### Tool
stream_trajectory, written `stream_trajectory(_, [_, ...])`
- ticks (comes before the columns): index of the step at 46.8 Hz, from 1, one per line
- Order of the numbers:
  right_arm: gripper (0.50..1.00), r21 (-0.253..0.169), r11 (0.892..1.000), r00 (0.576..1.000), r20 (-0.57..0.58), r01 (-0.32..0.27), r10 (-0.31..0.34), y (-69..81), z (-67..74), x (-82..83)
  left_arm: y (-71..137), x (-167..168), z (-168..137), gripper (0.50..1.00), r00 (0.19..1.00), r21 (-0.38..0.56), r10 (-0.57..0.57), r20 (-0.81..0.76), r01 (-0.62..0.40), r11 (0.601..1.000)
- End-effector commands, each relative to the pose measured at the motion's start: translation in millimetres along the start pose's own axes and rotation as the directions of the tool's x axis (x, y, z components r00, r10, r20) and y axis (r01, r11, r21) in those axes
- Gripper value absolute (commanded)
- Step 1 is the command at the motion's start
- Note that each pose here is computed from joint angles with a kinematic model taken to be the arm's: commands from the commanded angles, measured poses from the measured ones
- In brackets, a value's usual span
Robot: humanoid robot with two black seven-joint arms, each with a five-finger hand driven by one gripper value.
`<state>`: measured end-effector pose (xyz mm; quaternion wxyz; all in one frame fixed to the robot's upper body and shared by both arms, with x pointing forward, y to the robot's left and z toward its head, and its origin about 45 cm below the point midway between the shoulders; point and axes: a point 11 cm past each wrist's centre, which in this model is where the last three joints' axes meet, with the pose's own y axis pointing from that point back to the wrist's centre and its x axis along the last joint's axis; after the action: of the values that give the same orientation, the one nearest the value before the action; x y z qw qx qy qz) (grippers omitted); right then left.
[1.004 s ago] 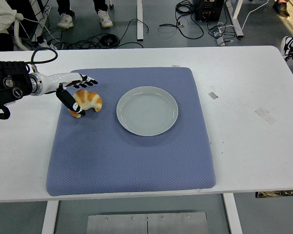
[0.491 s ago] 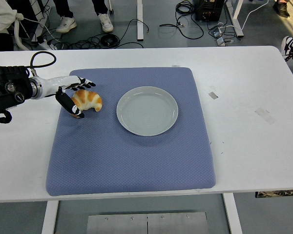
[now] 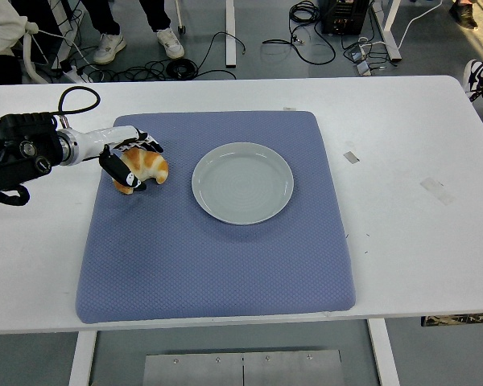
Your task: Place the bread on the plate
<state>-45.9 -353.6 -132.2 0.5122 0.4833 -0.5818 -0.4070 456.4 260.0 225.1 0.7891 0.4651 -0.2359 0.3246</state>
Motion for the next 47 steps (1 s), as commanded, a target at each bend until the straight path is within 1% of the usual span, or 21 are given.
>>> stream_trajectory(1, [1.000, -0.001, 1.000, 1.000, 0.000, 0.000, 0.000, 0.2, 0.8, -0.1, -2, 0, 0, 0.786, 1.000, 0.001, 0.004, 0.003, -0.004, 1.000])
stream_trajectory(7, [1.000, -0.001, 1.000, 1.000, 0.000, 0.000, 0.000, 0.2, 0.8, -0.1, -4, 0, -1, 0.689, 1.000, 0.001, 0.014, 0.005, -0.014, 1.000])
stream_trajectory(11, [1.000, -0.001, 1.000, 1.000, 0.000, 0.000, 0.000, 0.2, 0.8, -0.1, -3, 3, 1, 0.646, 1.000, -0.002, 0.022, 0.005, -0.022, 1.000])
stream_trajectory(13, [1.000, 0.000, 1.000, 1.000, 0.000, 0.000, 0.000, 0.0, -0.1, -0.1, -3, 6, 2, 0.597, 1.000, -0.004, 0.029, 0.005, -0.029, 1.000])
stream_trajectory(14, [1.000, 0.000, 1.000, 1.000, 0.000, -0.001, 0.001, 0.0, 0.0, 0.4, -3, 9, 2, 0.584, 0.999, -0.003, 0.035, 0.005, -0.035, 0.999])
stream_trajectory(22, [1.000, 0.000, 1.000, 1.000, 0.000, 0.000, 0.000, 0.0, -0.1, -0.1, 0, 25, 7, 0.583, 0.998, -0.004, 0.068, 0.017, -0.068, 0.998])
stream_trajectory(28, [1.000, 0.000, 1.000, 1.000, 0.000, 0.000, 0.000, 0.0, -0.1, -0.1, 1, 30, 8, 0.577, 0.997, 0.003, 0.079, 0.023, -0.079, 0.997])
stream_trajectory(30, [1.000, 0.000, 1.000, 1.000, 0.000, 0.000, 0.000, 0.0, -0.1, -0.1, 1, 30, 9, 0.560, 0.997, -0.001, 0.080, 0.022, -0.080, 0.997])
stream_trajectory(32, [1.000, 0.000, 1.000, 1.000, 0.000, 0.000, 0.000, 0.0, -0.1, -0.1, 1, 32, 12, 0.500, 0.996, -0.008, 0.083, 0.021, -0.083, 0.996])
stream_trajectory(33, [1.000, 0.000, 1.000, 1.000, 0.000, 0.000, 0.000, 0.0, -0.1, -0.1, 0, 31, 13, 0.500, 0.996, -0.011, 0.082, 0.022, -0.082, 0.997])
stream_trajectory(40, [1.000, -0.001, 1.000, 1.000, 0.000, 0.000, 0.000, 0.2, 0.8, -0.1, -9, 27, 43, 0.500, 0.997, -0.077, 0.071, 0.013, -0.070, 0.995])
stream_trajectory(47, [1.000, 0.000, 1.000, 1.000, 0.000, 0.000, 0.000, 0.0, -0.1, -0.1, -11, 27, 61, 0.500, 0.998, -0.118, 0.062, 0.019, -0.059, 0.991])
